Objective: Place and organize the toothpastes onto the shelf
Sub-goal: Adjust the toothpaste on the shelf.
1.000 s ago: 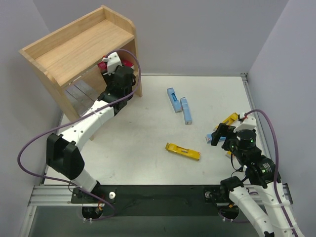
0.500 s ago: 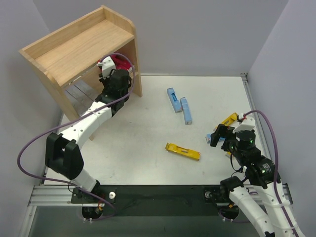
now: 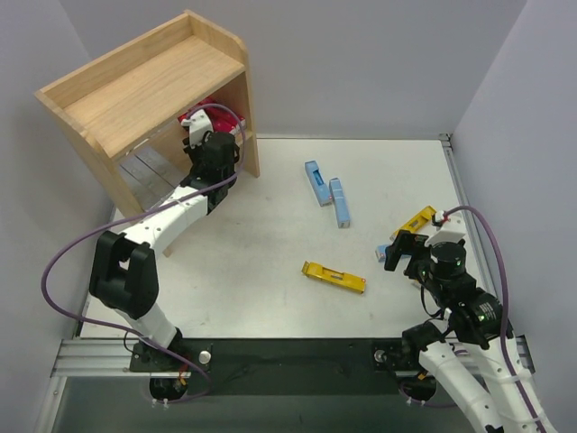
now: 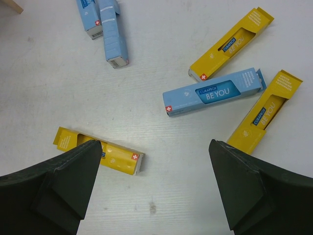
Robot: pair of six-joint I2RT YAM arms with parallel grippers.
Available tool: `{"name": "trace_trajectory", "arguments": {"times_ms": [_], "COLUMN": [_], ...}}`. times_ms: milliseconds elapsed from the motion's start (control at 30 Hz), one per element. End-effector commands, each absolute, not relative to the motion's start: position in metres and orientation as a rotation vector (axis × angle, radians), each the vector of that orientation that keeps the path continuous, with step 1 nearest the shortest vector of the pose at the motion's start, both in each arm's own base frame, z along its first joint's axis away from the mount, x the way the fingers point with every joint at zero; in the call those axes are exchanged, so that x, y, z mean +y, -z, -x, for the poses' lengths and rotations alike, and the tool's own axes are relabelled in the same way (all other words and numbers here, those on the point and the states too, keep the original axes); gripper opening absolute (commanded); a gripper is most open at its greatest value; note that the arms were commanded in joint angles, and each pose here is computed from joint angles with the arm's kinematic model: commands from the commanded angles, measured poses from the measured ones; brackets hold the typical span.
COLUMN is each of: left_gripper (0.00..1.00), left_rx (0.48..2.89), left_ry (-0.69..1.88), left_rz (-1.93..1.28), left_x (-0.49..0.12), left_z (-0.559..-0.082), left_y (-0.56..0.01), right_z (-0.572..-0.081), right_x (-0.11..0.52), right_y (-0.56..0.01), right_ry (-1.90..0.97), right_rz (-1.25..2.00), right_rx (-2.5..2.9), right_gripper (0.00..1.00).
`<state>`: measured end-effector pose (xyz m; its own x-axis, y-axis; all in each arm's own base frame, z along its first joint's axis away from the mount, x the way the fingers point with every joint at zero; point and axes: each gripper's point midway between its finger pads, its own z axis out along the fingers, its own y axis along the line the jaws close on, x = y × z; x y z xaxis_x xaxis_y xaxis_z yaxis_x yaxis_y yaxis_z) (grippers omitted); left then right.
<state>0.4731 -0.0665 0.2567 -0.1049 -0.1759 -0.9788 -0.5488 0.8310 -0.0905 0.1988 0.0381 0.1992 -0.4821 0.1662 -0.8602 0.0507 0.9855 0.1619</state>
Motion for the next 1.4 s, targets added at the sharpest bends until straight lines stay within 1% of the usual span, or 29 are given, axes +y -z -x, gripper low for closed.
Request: {"name": "trace_trajectory", "arguments": {"times_ms": [0, 533, 1233, 1367], "left_gripper": [0.31, 0.31, 0.31, 0.31], "left_rx": [1.562, 1.551, 1.608, 1.598], "left_ry": [-0.332, -0.340, -0.321, -0.323], "left_rz": [0.575, 0.642, 0.592, 0.584], "left_x": [-0.062, -0.040, -0.029, -0.027], "left_z": [-0.480, -0.493, -0.532, -0.539], "left_y": [-0.275, -0.252, -0.245, -0.251], "right_z": [-0.201, -0.201, -0.202, -0.202], "right_x": [0.032, 0.030, 0.031, 0.032], "right_y": [-0.200, -0.202, -0.203, -0.204], "right_ry": [-0.098, -0.069, -0.060, -0.064], "right_rz": [-0.155, -0.133, -0.112, -0.109], "right_rx": [2.045, 2.034, 2.039, 2.042], "right_gripper": [0.99, 0.99, 0.99, 0.99]}}
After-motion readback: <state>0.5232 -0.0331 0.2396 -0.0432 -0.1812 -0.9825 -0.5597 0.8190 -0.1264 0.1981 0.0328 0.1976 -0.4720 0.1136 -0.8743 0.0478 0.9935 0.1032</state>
